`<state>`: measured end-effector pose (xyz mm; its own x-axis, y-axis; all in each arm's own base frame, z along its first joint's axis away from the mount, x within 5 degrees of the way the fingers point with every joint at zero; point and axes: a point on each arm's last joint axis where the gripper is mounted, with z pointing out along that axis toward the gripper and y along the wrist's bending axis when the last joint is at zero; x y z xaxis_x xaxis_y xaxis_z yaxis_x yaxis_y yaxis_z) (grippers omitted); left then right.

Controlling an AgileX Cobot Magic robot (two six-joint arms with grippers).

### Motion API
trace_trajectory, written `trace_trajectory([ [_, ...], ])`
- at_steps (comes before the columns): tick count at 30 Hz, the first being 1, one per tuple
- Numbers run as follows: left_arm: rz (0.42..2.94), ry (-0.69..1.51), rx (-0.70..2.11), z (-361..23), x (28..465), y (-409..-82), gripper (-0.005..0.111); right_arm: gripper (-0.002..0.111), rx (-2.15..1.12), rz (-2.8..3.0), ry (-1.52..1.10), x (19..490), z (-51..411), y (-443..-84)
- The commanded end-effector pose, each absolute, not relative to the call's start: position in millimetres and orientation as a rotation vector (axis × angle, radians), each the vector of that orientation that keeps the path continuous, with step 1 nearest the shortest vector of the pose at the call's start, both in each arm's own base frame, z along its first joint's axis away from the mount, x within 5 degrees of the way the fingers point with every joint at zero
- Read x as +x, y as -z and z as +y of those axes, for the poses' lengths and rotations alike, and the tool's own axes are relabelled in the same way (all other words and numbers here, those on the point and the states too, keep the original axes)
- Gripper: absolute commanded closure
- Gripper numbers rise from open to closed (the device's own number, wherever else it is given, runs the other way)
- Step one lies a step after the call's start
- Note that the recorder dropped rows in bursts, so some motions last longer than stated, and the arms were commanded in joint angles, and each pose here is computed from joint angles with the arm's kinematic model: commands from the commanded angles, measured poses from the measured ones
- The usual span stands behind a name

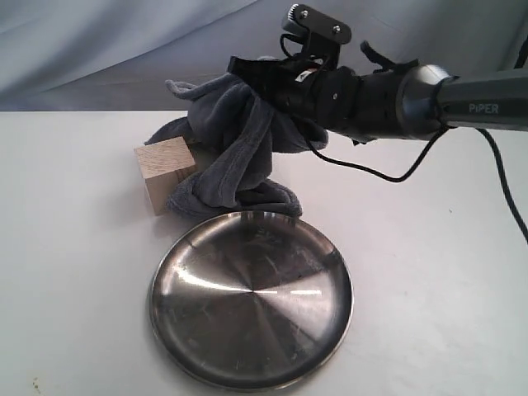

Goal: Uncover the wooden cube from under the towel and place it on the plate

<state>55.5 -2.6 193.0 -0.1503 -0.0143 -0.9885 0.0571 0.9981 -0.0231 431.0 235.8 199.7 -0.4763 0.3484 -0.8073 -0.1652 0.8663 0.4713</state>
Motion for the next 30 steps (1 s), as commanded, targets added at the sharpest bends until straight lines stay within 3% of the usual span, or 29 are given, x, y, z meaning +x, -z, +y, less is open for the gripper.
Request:
trace_trajectory([
  [1,1.715,0.068,0.023,-3,55,-192,0.106,0.108,0.284,1.933,-0.592,429,220,-193],
  [19,1.715,0.068,0.023,-3,55,-192,0.106,0.108,0.569,1.712,-0.441,375,159,-165],
  [30,1.715,0.066,0.025,-3,55,-192,0.106,0.108,0.832,1.443,-0.423,315,104,-143],
])
